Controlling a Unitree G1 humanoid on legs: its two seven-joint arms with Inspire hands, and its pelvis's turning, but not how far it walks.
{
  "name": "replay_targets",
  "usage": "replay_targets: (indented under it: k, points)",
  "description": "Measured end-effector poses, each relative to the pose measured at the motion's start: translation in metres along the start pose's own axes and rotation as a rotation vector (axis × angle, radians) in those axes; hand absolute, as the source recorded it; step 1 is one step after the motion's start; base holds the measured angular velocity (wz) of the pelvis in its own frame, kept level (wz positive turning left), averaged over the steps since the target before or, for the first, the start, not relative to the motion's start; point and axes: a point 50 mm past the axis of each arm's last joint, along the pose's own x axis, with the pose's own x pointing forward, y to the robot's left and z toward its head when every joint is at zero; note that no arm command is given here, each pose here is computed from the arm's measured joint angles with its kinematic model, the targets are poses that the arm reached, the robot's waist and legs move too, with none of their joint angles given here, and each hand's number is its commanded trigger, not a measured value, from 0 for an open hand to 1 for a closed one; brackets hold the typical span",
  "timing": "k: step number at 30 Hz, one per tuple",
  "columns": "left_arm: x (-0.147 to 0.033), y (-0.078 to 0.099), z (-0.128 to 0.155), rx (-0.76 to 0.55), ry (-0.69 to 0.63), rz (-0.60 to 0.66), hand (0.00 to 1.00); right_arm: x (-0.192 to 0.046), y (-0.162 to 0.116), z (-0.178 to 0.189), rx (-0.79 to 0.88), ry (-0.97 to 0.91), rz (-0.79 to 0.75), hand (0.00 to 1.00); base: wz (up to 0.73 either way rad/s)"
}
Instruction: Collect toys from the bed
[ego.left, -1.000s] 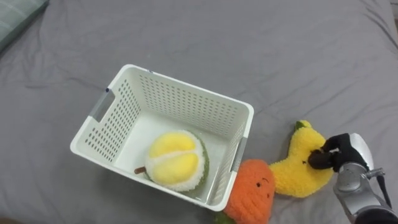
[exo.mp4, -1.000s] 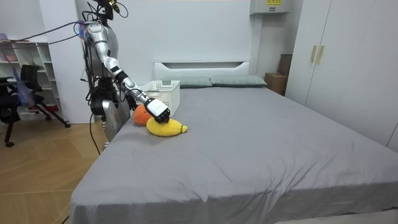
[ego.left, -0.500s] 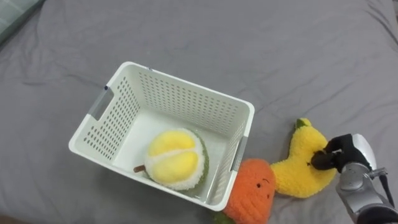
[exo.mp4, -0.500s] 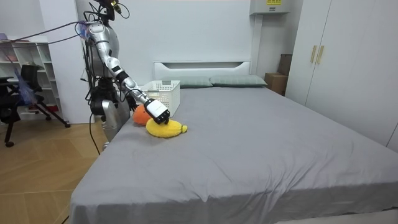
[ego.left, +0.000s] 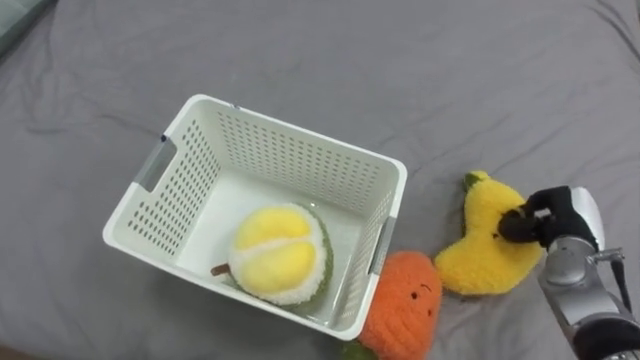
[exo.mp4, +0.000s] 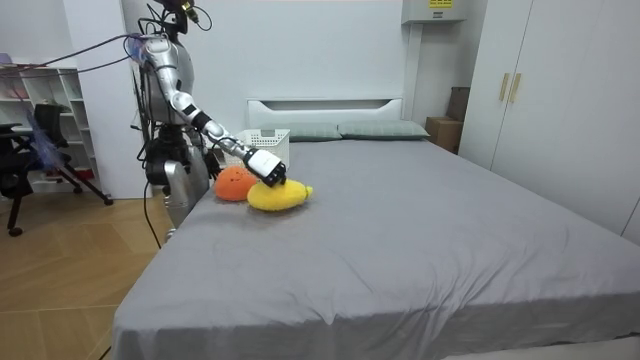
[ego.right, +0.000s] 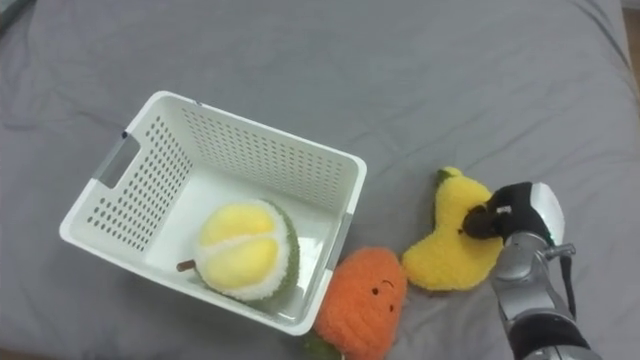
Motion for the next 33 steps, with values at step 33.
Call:
replay_targets:
  k: [33]
  points:
    - [-0.009, 0.006, -0.039, -0.080, 0.097, 0.048, 0.00, -0.059, -0.051, 0.133, 0.100, -0.697, -0.154, 1.00, -0.01]
